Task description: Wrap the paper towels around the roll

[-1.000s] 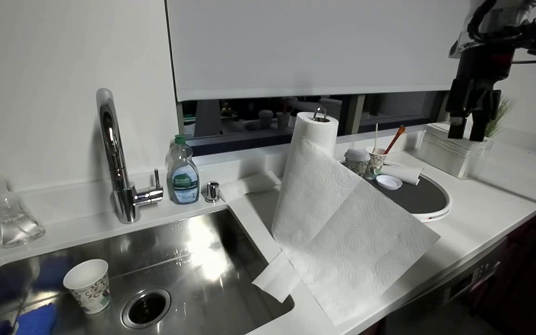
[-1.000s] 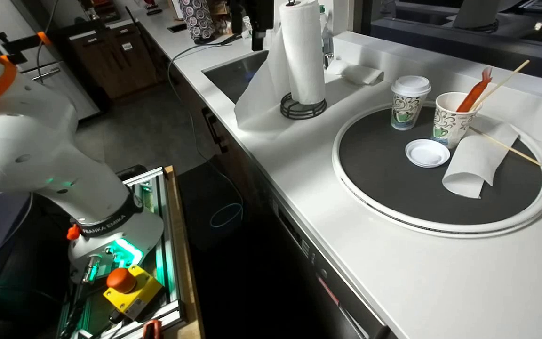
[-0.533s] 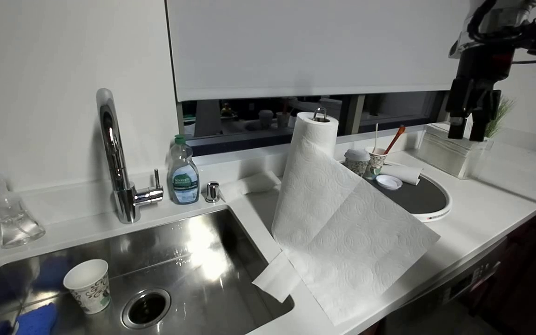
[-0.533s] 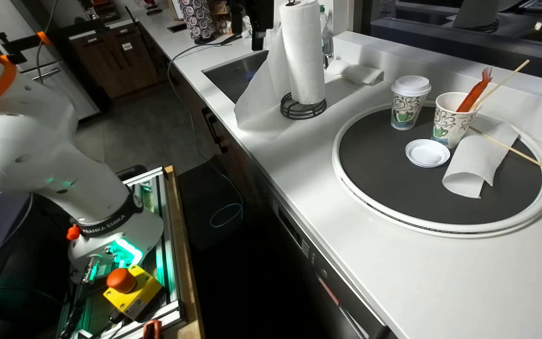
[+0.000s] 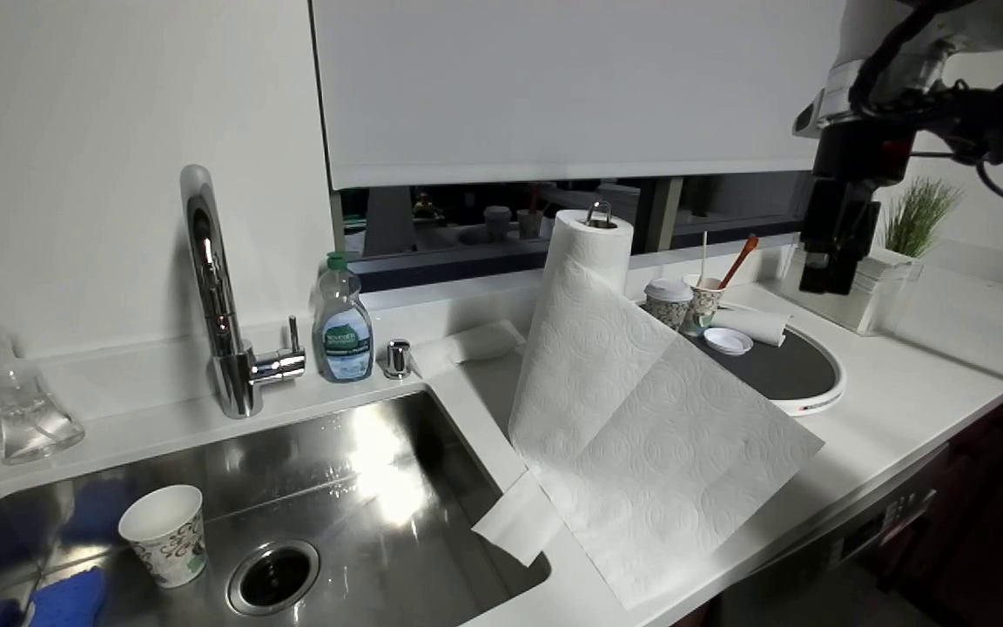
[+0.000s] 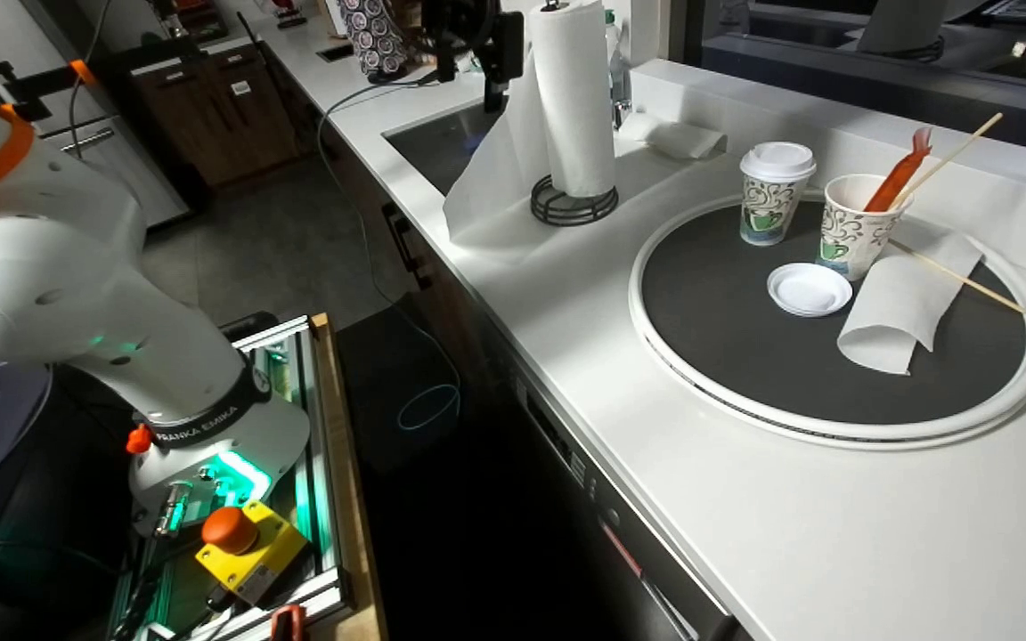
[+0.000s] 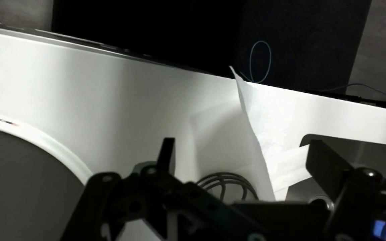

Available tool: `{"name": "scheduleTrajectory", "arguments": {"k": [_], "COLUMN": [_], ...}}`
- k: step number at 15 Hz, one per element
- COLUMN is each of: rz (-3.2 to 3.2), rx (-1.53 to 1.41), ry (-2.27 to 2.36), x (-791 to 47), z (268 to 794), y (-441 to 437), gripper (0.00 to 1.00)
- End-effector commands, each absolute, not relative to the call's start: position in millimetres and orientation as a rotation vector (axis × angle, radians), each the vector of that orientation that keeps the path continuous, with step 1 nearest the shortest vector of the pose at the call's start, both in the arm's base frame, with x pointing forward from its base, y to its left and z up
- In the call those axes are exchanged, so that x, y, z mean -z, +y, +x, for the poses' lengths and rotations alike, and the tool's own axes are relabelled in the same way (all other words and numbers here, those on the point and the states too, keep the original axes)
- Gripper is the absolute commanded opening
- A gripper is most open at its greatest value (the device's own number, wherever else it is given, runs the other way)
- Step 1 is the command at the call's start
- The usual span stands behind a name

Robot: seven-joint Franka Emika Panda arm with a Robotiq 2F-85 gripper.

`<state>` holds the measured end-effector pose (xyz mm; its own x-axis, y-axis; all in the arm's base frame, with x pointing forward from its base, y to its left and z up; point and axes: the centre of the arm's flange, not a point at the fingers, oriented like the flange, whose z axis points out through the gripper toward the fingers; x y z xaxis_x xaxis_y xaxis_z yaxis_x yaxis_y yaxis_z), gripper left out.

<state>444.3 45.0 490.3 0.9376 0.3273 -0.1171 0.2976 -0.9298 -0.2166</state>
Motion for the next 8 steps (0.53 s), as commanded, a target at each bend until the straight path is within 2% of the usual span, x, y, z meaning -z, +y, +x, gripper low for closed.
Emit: {"name": "scheduleTrajectory", "arguments": {"k": [1, 4, 5, 8], "rz": [-2.833, -2.837, -2.855, -2.854], "rx": [-0.174, -0.204, -0.228, -0.235], "ry": [-0.541, -0.508, -0.526, -0.524], "x": [-449, -423, -437, -434], "z": [425, 404, 427, 426], "y": [65, 69, 68, 68], "gripper": [1.00, 1.00, 1.00, 1.00]}}
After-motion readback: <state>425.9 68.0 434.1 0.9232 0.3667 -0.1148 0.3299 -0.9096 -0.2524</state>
